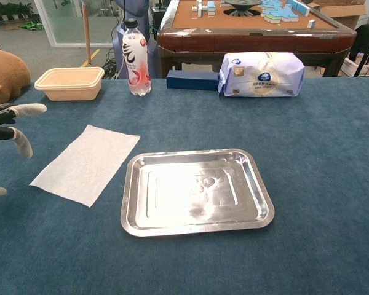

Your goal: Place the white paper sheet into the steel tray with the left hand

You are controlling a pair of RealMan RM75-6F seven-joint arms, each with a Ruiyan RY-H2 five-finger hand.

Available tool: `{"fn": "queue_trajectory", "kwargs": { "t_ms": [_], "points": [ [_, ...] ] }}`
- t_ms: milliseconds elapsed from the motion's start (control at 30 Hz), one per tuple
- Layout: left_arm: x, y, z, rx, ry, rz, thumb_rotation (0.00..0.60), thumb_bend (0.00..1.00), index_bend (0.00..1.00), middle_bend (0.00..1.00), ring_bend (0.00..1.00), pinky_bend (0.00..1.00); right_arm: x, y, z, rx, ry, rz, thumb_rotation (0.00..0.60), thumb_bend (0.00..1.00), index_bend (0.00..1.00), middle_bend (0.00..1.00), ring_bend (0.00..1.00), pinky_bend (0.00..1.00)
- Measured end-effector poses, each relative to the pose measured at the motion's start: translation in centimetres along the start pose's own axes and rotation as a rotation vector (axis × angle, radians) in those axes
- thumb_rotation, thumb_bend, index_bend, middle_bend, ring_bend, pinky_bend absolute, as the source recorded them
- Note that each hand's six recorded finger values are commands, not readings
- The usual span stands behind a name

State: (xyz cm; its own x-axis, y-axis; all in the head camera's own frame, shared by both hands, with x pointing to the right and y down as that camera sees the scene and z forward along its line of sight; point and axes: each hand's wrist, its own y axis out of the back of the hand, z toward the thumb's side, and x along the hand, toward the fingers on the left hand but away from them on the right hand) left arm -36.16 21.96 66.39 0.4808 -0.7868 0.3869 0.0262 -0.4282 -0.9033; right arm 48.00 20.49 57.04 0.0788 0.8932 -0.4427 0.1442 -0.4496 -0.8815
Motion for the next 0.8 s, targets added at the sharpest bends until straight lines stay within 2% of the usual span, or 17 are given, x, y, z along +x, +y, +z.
{"fn": "queue_trajectory", "kwargs": {
  "t_ms": [400,800],
  "points": [
    [1.3,-1.6,0.3,0.016,-0.007,-0.054,0.6,0.1,0.44,0.0,0.0,0.16,0.0,0.0,0.0,0.0,0.001,0.004,0.6,0.0,0.17,0.22,0.13,0.23],
    [2.4,-2.2,0.7,0.014,-0.011,-0.075,0.6,0.1,0.44,0.0,0.0,0.16,0.0,-0.1,0.1,0.001,0.003,0.005,0.6,0.0,0.17,0.22,0.13,0.23]
  ]
}}
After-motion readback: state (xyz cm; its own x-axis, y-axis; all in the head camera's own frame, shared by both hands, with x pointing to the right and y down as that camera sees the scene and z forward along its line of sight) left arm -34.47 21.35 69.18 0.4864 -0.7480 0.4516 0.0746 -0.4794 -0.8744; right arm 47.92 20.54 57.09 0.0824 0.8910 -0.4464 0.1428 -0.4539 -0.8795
